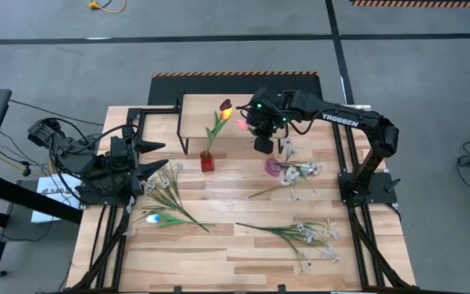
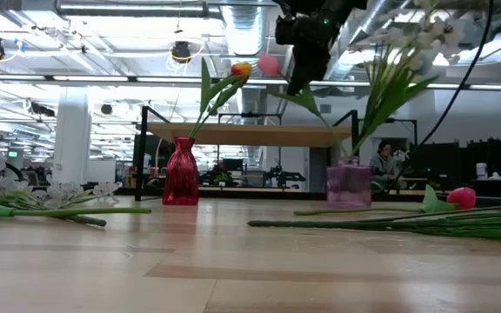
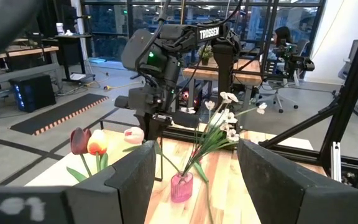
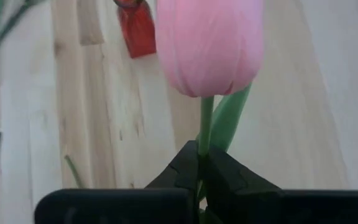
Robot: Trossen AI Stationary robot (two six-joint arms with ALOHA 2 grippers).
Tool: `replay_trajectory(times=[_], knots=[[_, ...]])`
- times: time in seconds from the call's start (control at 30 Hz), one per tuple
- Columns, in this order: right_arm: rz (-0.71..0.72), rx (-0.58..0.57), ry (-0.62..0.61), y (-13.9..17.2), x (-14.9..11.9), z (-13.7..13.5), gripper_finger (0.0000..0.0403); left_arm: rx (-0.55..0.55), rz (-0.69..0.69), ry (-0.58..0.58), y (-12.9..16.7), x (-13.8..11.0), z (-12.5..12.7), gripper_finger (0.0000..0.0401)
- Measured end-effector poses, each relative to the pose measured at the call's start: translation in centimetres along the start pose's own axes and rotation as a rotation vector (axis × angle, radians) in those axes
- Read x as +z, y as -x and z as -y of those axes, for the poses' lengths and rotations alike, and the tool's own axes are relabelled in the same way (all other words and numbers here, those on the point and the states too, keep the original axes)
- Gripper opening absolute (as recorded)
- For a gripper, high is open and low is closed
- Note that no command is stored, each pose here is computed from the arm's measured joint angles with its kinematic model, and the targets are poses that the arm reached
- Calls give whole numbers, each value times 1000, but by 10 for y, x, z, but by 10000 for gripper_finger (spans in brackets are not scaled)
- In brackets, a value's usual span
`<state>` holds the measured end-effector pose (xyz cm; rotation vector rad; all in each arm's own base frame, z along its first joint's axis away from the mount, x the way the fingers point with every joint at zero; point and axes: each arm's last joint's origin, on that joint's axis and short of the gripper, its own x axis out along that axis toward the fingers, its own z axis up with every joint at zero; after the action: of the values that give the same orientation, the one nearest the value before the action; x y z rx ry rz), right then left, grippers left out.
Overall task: Pick and place flowers into a vace then onto a shelf
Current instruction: Put the pink tulip into the pink vase
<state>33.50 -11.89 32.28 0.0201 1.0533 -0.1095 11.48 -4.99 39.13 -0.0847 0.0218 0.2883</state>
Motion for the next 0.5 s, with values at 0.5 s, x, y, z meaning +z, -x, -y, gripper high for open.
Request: replay_trajectory(times=[0.5], knots=[[-25, -34, -60, 1, -2, 0, 25, -1, 0, 0, 0, 0, 0, 218]])
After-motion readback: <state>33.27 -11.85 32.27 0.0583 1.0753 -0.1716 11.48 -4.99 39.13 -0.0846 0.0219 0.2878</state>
